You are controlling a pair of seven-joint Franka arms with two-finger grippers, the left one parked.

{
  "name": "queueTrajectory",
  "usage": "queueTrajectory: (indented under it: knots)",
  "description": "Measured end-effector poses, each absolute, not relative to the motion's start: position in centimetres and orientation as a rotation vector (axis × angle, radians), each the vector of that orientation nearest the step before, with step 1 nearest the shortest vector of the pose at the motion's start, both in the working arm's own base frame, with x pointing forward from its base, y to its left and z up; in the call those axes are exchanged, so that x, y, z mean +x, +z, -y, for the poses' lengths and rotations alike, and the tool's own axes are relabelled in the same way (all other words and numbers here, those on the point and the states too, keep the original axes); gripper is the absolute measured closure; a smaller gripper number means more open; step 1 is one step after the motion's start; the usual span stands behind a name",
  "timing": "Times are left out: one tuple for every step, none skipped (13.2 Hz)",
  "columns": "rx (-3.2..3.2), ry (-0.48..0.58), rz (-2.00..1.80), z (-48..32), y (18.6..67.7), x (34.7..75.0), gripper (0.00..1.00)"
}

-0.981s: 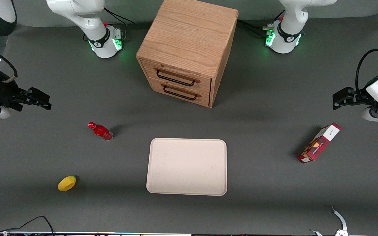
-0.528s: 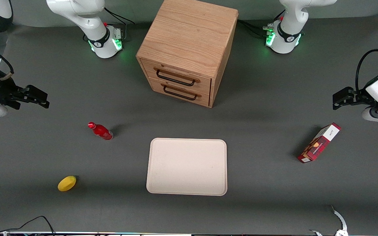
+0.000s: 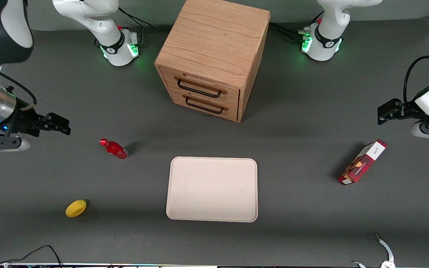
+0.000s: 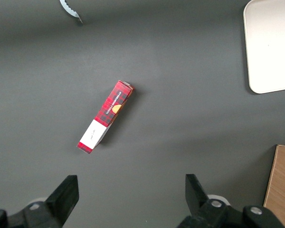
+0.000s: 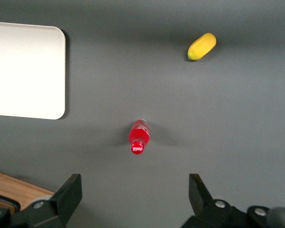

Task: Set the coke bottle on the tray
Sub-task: 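Move the open right gripper toward the red Coca-Cola bottle, then lower the right gripper over the bottle cap and close on it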

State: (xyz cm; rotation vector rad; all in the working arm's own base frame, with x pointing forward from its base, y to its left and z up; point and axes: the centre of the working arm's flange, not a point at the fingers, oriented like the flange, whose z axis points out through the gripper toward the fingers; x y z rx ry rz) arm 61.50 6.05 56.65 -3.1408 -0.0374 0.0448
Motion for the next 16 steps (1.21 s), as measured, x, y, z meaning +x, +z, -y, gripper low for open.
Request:
queueTrajectory:
  knots:
    - [-3.138, 0.059, 0.053, -6.6, 55.1, 61.8, 0.0]
    - [-3.131, 0.082, 0.068, -7.3, 53.5, 61.8, 0.0]
    - [-3.12, 0.107, 0.076, -7.8, 51.9, 61.6, 0.0]
    - [-3.108, 0.127, 0.08, -8.2, 50.3, 61.4, 0.0]
    - [-3.104, 0.129, 0.086, -8.6, 48.8, 61.1, 0.0]
    - [-3.104, 0.121, 0.091, -8.8, 47.5, 60.9, 0.0]
    - [-3.104, 0.117, 0.093, -9.0, 46.3, 60.5, 0.0]
    - [-3.105, 0.12, 0.094, -9.0, 45.0, 60.0, 0.0]
    - [-3.107, 0.121, 0.093, -9.0, 43.8, 59.5, 0.0]
    - [-3.108, 0.11, 0.092, -8.9, 42.5, 59.0, 0.01]
    - [-3.109, 0.093, 0.09, -8.8, 41.3, 58.4, 0.01]
    - [-3.11, 0.079, 0.087, -8.7, 40.0, 57.7, 0.01]
    - [-3.112, 0.068, 0.086, -8.6, 38.9, 57.1, 0.02]
    - [-3.116, 0.06, 0.089, -8.5, 37.9, 56.7, 0.01]
    - [-3.123, 0.053, 0.096, -8.4, 37.2, 56.4, 0.01]
    - [-3.127, 0.049, 0.101, -8.3, 36.6, 56.1, 0.01]
